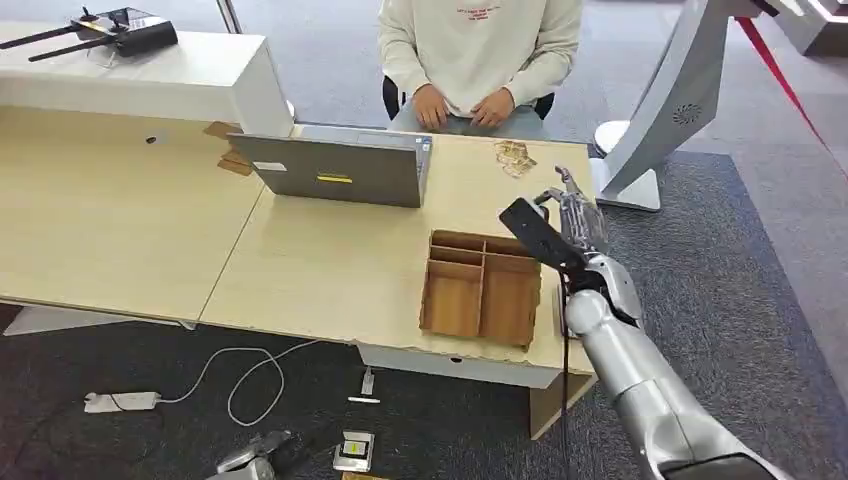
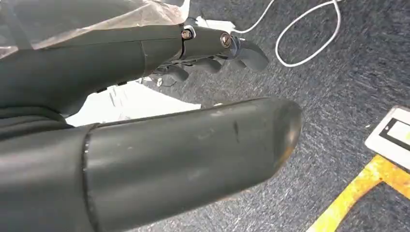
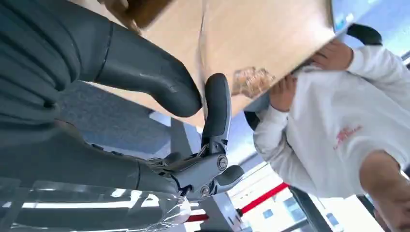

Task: Pass the card to the sensor for recognition and then transmit it.

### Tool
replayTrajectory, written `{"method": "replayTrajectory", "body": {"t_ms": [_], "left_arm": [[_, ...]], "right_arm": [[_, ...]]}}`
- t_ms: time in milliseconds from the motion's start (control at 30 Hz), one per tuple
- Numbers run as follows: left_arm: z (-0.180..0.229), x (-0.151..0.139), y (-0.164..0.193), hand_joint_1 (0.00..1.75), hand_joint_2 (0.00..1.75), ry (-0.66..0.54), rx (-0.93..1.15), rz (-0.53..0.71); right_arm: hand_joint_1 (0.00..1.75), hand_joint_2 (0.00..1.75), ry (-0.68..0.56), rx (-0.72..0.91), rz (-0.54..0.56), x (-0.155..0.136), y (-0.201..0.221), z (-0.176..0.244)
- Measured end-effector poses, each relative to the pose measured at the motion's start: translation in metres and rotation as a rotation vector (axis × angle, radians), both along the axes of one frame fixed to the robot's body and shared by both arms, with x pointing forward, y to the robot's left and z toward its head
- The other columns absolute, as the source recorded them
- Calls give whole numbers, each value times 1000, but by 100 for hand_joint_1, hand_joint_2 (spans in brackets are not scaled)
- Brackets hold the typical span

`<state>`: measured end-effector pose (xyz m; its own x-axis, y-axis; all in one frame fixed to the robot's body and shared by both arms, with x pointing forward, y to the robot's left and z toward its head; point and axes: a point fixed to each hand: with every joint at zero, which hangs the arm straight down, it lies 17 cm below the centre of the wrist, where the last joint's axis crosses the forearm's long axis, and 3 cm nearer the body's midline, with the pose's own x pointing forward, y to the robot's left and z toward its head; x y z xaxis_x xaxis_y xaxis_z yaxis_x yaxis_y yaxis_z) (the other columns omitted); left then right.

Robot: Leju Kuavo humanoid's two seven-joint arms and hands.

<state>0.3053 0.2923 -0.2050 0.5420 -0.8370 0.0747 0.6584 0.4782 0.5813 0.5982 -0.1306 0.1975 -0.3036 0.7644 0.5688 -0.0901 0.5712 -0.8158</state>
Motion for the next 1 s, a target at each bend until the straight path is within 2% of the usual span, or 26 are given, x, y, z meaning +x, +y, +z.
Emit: {"method": "replayTrajectory", "body": {"t_ms": [300, 400, 567, 1000], "left_arm": [[0, 1, -1, 0, 0, -11, -3, -6], [1, 2, -1, 0, 0, -17, -3, -6], [1, 3, -1, 0, 0, -20, -2, -5], [4, 8, -5, 0, 0, -27, 5, -34]], "right_arm": [[175, 175, -224, 75, -18, 16, -22, 139], [175, 175, -284, 93, -26, 16, -29, 172], [175, 175, -317, 102, -23, 13, -33, 183], [175, 175, -274, 48, 9, 22, -6, 161]]}}
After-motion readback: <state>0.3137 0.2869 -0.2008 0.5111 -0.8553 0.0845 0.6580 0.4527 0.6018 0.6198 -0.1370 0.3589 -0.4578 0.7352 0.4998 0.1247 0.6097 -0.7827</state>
